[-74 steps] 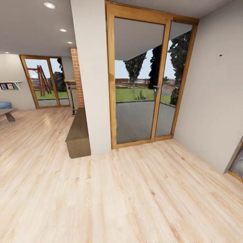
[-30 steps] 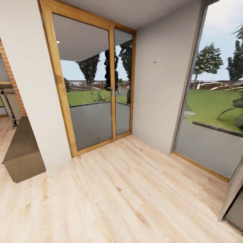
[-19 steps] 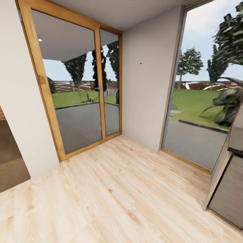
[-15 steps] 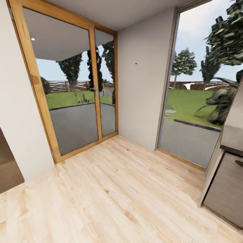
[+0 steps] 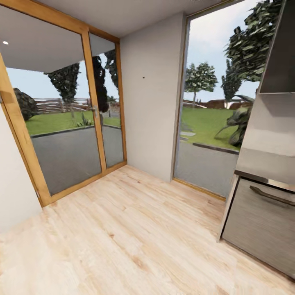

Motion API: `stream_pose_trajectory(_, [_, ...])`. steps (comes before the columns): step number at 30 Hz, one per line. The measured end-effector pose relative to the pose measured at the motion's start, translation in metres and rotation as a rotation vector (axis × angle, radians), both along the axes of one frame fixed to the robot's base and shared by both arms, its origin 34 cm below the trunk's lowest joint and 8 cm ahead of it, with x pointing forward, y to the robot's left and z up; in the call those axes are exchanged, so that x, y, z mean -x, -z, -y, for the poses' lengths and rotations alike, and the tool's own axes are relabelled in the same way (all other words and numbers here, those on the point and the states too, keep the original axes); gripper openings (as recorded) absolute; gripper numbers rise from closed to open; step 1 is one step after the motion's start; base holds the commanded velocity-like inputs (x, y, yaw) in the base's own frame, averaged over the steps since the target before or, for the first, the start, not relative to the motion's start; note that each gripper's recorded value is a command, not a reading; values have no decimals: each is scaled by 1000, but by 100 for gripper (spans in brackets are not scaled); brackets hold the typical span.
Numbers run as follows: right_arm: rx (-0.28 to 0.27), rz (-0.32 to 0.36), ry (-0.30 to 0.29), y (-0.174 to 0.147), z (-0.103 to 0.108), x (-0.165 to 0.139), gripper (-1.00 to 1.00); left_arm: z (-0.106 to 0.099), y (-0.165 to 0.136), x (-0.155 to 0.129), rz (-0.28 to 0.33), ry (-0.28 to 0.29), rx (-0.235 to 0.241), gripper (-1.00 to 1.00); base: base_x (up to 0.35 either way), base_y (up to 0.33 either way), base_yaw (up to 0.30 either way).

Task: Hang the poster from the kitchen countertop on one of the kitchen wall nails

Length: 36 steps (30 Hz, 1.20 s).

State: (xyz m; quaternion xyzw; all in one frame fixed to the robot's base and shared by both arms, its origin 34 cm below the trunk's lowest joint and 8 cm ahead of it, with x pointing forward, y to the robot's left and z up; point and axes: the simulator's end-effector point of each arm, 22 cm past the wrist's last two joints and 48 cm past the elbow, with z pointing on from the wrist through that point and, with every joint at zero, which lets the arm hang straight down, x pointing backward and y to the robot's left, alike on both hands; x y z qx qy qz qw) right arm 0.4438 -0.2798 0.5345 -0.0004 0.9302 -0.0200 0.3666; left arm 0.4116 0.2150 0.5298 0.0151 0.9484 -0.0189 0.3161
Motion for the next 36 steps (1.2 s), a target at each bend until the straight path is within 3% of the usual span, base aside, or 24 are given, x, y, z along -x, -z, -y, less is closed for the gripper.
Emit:
stream_pose_trajectory(20, [0,1,-1,0,0,0,100,2,10,14,-23,8,0,100,0,-297,-295])
stream_pose_trajectory(36, [5,-60,-2,17,3,24,100,2,10,14,-23,8,0,100,0,-297,-50])
